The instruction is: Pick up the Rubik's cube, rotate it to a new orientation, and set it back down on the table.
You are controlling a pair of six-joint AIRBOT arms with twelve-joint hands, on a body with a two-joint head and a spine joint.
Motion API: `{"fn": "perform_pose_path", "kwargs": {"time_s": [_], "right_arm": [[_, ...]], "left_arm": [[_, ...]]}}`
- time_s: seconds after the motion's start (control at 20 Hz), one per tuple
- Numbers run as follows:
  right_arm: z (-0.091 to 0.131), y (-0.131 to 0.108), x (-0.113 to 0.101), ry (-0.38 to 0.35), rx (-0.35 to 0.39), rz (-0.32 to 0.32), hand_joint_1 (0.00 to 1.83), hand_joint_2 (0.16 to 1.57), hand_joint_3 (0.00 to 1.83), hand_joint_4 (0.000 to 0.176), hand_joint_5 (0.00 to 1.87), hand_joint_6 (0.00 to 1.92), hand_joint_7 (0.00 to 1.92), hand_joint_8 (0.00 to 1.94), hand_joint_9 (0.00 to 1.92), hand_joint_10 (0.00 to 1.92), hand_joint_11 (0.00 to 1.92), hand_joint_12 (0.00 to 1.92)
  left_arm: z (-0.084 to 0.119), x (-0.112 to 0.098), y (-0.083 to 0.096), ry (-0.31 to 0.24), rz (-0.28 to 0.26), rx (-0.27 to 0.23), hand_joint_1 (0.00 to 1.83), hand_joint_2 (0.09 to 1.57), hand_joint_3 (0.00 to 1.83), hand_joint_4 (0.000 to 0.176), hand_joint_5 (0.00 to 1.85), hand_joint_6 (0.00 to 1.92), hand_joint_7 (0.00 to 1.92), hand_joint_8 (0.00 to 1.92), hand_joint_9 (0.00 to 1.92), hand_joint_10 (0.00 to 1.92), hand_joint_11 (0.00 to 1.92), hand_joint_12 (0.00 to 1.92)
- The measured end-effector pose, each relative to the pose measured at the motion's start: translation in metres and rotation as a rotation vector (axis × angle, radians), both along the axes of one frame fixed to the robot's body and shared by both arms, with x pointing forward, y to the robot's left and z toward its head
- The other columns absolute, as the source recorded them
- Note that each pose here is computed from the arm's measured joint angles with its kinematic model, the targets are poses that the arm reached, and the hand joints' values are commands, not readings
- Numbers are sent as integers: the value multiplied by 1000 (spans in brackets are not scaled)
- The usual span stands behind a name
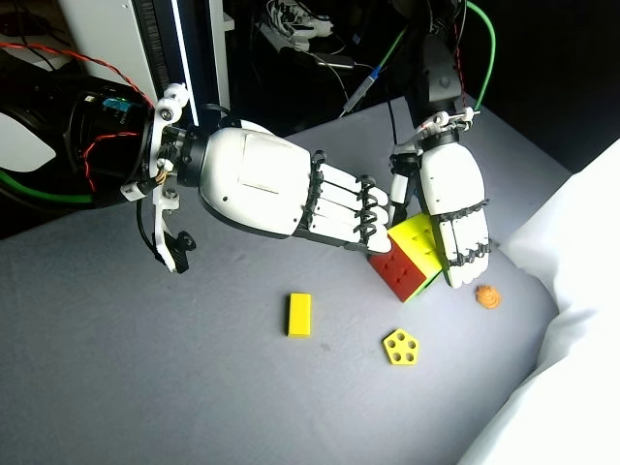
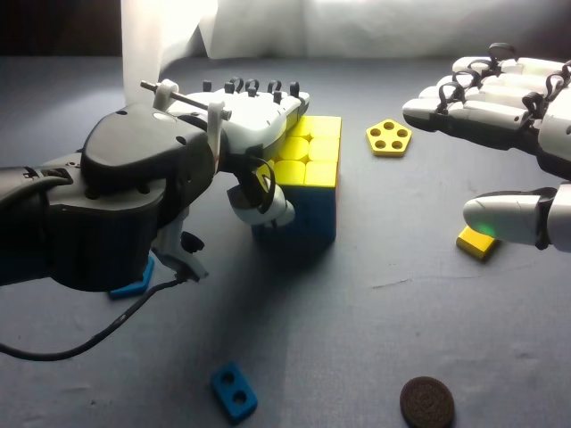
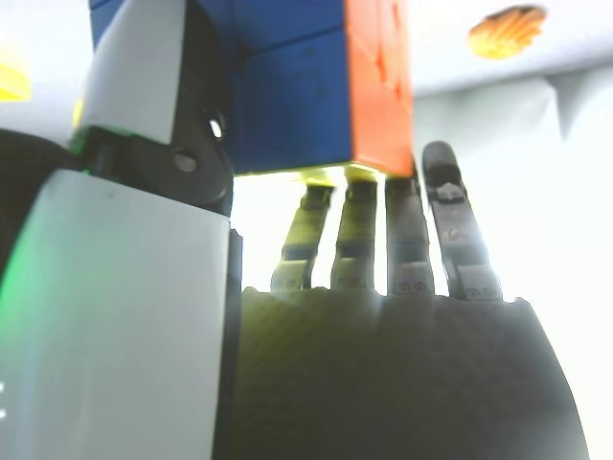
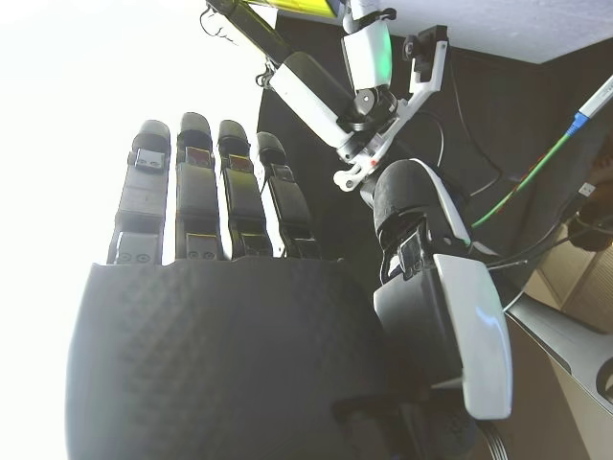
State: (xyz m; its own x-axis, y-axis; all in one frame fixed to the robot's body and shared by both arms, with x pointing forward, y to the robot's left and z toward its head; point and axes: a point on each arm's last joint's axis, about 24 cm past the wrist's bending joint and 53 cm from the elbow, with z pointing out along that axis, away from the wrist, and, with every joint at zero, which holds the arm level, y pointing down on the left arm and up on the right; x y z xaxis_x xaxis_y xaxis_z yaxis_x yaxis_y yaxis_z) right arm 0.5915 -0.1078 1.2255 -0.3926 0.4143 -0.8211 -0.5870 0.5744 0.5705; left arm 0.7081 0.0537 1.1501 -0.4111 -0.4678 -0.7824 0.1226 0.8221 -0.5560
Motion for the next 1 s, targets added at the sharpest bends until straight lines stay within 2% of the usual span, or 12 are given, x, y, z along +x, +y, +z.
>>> {"fn": "perform_pose_path", "kwargs": {"time_s": [0.2,0.4,0.5,0.6,0.65,0.7,0.75,0.8,0.85,0.9,0.95,1.0], "right_arm": [[0,0,0,0,0,0,0,1395,2,0,29,3,52,0,66,5,2,0],[0,0,0,0,0,0,0,1394,1,0,35,6,55,6,61,5,0,0],[0,0,0,0,0,0,0,1390,0,0,39,7,67,10,71,10,0,0],[0,0,0,0,0,0,0,1389,0,0,23,6,61,7,65,7,0,0],[0,0,0,0,0,0,0,1390,0,0,23,6,56,4,57,3,0,0],[0,0,0,-1,1,0,0,1389,0,0,33,10,67,8,63,5,0,0],[1,0,0,-2,2,1,0,1386,0,0,30,9,63,6,62,5,0,0],[1,0,0,-2,2,1,0,1388,0,0,34,10,71,9,72,9,0,0],[1,0,0,-3,3,1,0,1388,0,0,29,8,66,6,66,6,0,0],[1,0,0,-4,4,1,0,1388,0,0,28,7,64,5,64,5,0,0],[1,0,0,-4,4,1,0,1388,0,0,23,5,59,3,64,5,0,0],[2,0,0,-5,5,1,0,1387,0,0,24,5,59,3,63,4,0,0]], "left_arm": [[0,0,0,2,2,-1,911,1190,8,0,5,1,63,9,82,10,0,382],[1,1,1,-9,1,6,1044,1111,0,0,325,32,461,52,415,60,0,751],[2,1,0,-14,-1,10,1094,1121,0,0,497,19,448,429,458,409,3,1036],[2,1,1,-14,2,9,1134,1096,0,0,615,117,264,1066,331,1047,87,1278],[2,1,1,-9,4,4,1120,1090,0,0,477,688,247,1231,288,1227,118,1378],[2,1,0,-13,2,6,1128,1115,3,0,356,1066,240,1313,271,1314,107,1484],[2,1,-1,-10,3,1,1161,1106,0,0,336,1282,272,1389,293,1407,124,1583],[1,0,-1,-6,4,-3,1044,1259,13,0,560,1485,287,1494,302,1512,158,1669],[1,0,-2,-8,3,-2,1025,1303,8,0,592,1547,280,1540,295,1565,151,1713],[2,0,-1,-8,5,-1,1031,1366,6,0,507,1696,485,1652,306,1600,147,1763],[2,0,-1,-8,6,-1,1022,1391,6,24,482,1755,504,1698,305,1642,179,1783],[2,0,-1,-8,5,-1,1025,1396,2,29,483,1743,509,1721,300,1678,178,1808]]}}
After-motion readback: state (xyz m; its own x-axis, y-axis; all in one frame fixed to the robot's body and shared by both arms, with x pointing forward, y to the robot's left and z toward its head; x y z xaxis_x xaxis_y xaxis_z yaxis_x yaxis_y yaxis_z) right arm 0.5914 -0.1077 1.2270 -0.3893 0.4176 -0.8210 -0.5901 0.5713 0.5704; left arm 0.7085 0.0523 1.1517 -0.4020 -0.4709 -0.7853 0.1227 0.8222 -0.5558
